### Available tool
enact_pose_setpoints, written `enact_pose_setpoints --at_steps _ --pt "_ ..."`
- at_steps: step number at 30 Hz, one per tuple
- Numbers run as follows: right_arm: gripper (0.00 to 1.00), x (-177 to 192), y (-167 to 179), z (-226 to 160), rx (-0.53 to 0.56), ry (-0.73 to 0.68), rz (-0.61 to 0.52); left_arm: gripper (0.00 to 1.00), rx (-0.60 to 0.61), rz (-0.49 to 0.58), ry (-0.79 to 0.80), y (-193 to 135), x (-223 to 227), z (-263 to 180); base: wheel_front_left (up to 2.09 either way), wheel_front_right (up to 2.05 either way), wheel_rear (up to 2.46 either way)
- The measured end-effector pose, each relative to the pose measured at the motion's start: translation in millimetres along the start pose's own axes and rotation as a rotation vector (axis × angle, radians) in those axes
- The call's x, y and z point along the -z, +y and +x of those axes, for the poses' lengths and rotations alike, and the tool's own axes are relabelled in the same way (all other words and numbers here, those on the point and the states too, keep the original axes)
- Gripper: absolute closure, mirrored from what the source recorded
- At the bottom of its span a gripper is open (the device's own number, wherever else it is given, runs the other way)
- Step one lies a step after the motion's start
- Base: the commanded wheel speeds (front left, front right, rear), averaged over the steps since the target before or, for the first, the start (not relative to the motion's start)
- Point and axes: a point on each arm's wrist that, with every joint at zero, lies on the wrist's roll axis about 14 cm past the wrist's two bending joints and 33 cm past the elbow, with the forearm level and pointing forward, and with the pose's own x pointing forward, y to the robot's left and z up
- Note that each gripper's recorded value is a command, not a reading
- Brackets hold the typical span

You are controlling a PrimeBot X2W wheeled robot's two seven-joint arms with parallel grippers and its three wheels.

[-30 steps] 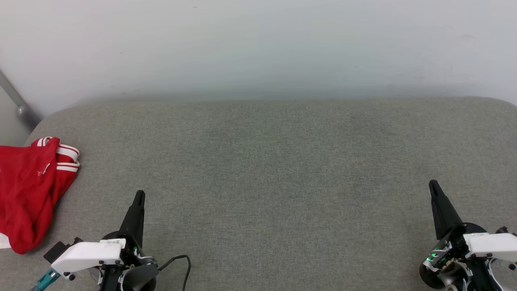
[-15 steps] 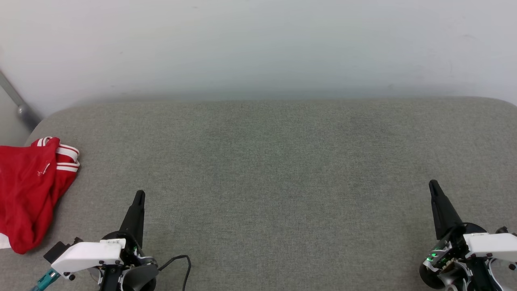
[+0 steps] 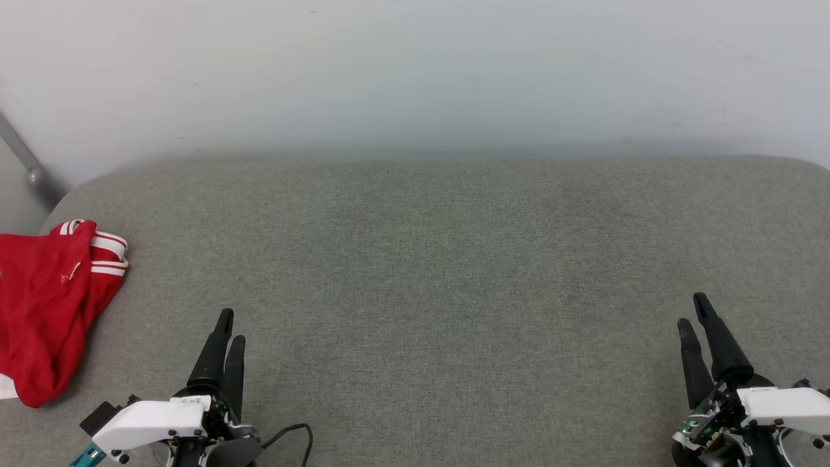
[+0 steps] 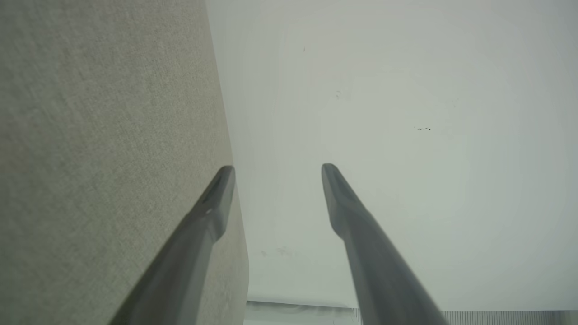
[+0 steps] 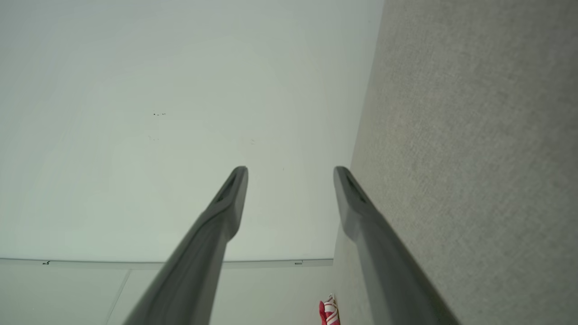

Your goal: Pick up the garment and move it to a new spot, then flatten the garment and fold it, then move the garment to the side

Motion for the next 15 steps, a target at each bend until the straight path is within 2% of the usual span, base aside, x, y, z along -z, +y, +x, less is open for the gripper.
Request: enact_pose_setpoints --at_steps 8,15 --pt "0.0 4 7 0 -0.021 -0.006 -0.06 0.0 0.031 0.04 0.008 -11 10 1 0.0 0.0 0.0" --pt "0.0 5 13 -1 -0.037 -0.015 -0.184 0.0 0.064 0.159 0.011 -21 14 2 0.0 0.0 0.0"
